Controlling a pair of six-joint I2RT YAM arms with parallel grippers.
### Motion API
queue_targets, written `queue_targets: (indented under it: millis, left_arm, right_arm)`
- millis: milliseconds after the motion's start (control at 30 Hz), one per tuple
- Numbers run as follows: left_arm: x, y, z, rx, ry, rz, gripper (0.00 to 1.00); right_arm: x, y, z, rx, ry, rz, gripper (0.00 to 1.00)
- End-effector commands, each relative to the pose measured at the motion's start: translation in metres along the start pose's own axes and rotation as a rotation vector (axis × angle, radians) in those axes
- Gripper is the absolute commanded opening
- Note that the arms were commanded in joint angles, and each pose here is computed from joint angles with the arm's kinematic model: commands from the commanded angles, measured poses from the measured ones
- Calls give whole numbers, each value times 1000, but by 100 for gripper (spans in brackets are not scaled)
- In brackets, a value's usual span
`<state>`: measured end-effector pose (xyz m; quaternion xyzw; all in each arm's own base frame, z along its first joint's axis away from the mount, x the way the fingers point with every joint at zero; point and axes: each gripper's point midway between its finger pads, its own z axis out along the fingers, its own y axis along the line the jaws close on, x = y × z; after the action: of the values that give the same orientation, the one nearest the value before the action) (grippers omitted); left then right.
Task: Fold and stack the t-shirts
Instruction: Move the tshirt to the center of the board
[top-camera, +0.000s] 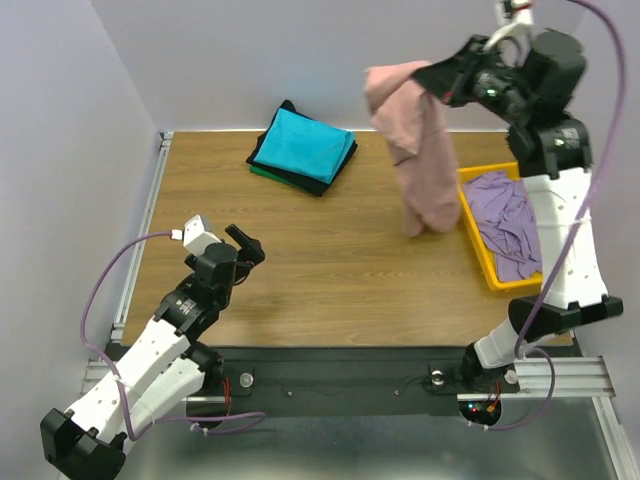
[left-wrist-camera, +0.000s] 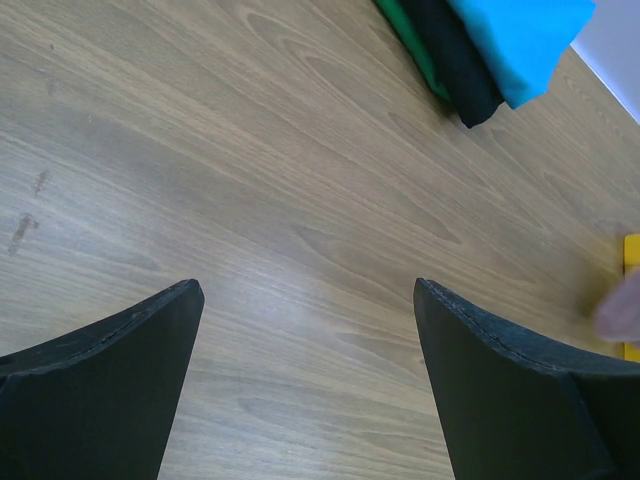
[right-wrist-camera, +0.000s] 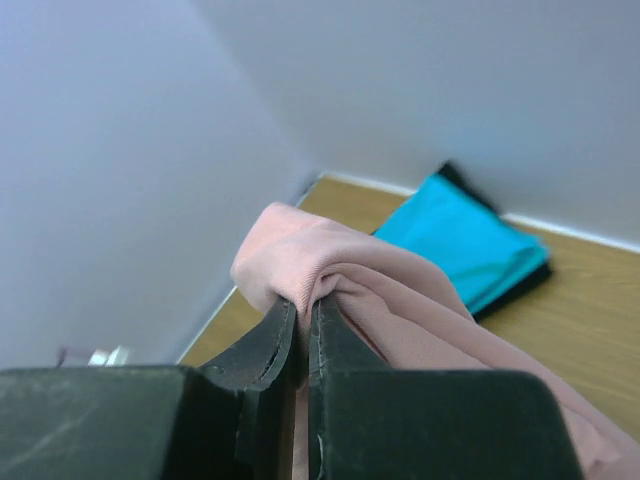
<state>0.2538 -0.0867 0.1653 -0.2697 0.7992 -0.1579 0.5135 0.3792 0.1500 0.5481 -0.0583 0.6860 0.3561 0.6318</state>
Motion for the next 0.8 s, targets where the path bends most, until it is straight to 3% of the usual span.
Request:
queue_targets:
  millis: [0, 133, 200, 267, 333, 433, 600, 633, 700, 733, 767]
  left_arm:
    - [-10, -5, -5, 21, -33, -31, 98]
    - [-7, -6, -9, 42, -17, -48, 99]
    - [-3, -2, -10, 39, -12, -58, 99]
    - [-2, 2, -11, 29, -13, -89, 98]
    - [1, 13, -13, -11, -14, -119, 98]
    - [-4, 25, -18, -60, -44, -175, 98]
    - [-9, 25, -22, -41, -68, -208, 98]
    - [-7, 26, -21, -43, -65, -204, 98]
    - [-4, 28, -19, -53, -58, -201, 98]
    - [-1, 30, -17, -65, -49, -190, 99]
    - [1, 30, -16, -63, -44, -187, 99]
  right_arm:
    - [22, 77, 17, -253, 64, -38, 0]
    - [71, 142, 55, -377, 142, -48, 0]
    - [84, 160, 63, -403, 157, -56, 0]
    - [87, 146, 74, -314, 145, -33, 0]
    - [110, 99, 87, -86, 154, -21, 0]
    - [152, 27, 72, 217, 196, -6, 1]
    - [231, -79, 24, 520, 332, 35, 6]
    - [271, -118, 1, 632, 409, 23, 9]
    - [301, -157, -24, 768, 452, 25, 18]
    - [322, -181, -44, 868, 487, 3, 40]
    - [328, -190, -53, 913, 491, -2, 54]
